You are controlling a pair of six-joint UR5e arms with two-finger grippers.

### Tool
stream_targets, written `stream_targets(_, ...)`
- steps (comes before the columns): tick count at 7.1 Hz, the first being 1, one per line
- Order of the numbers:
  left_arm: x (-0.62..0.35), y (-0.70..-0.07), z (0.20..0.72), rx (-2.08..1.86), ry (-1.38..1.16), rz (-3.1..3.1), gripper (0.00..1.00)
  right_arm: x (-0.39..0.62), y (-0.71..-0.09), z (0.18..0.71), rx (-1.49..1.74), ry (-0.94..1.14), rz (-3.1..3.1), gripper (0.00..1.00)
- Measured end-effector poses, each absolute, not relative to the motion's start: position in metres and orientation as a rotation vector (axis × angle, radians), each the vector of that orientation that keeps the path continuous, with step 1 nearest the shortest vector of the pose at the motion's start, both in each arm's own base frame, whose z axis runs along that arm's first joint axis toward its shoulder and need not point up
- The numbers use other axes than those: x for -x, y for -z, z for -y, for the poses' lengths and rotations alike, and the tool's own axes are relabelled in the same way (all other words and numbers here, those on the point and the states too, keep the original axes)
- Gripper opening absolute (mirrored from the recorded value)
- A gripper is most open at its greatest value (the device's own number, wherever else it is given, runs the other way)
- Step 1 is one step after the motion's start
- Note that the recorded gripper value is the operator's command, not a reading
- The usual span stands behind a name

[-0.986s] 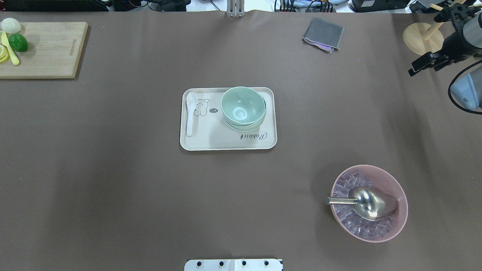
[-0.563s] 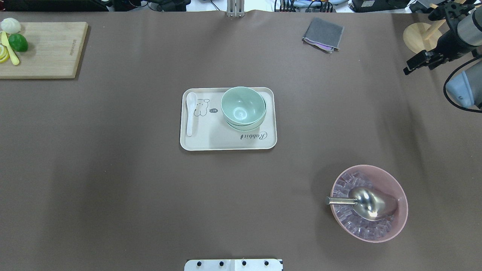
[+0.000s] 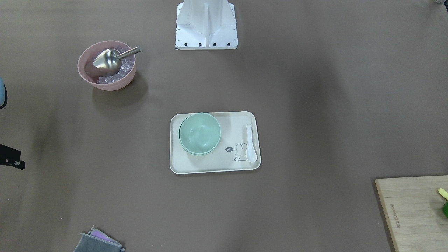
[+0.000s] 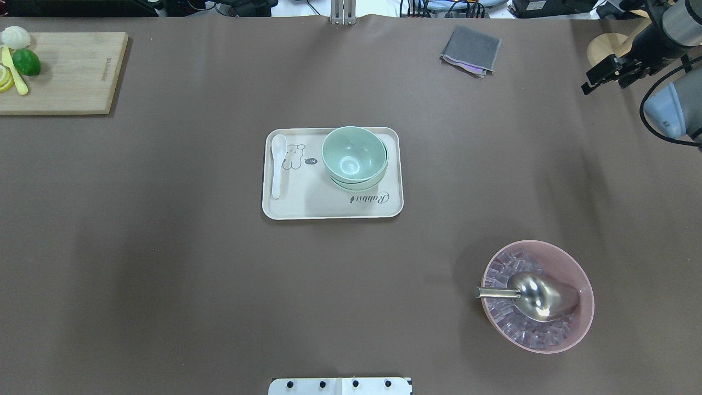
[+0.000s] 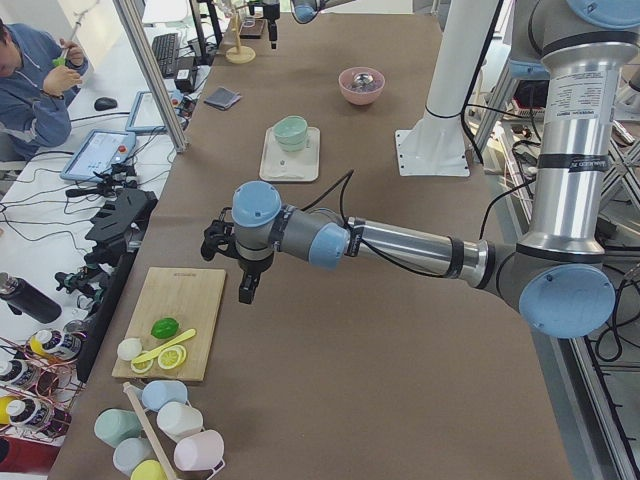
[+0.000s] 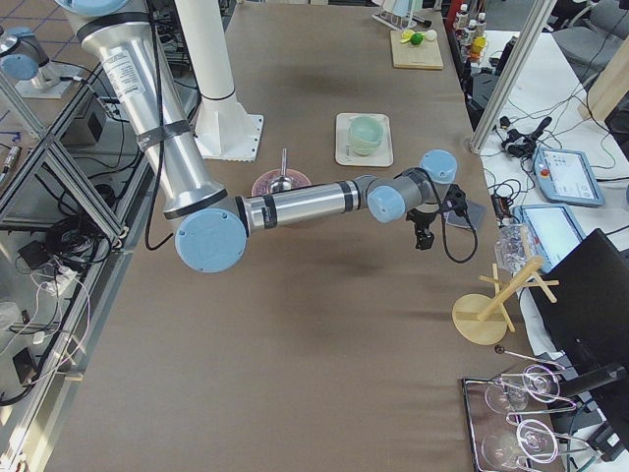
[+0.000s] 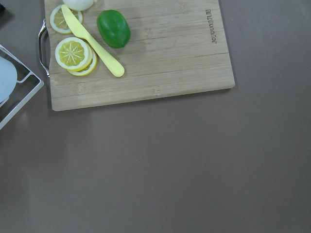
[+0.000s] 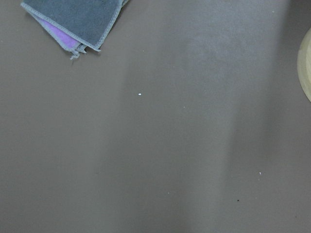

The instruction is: Stack green bowls together

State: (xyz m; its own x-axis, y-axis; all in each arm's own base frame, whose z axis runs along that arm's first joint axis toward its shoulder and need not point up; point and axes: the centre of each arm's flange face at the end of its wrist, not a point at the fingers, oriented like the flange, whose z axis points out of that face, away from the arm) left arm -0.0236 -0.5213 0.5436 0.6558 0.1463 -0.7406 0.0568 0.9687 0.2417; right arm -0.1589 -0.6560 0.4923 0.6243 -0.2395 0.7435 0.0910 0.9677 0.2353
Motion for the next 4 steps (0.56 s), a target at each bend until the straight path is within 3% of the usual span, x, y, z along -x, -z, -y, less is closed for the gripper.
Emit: stream_targets(4, -0.013, -0.533, 0.524, -0.235, -0.02, -0.887, 0.99, 0.17, -0.49, 0.653, -0.175, 0.209, 0.885, 1.0)
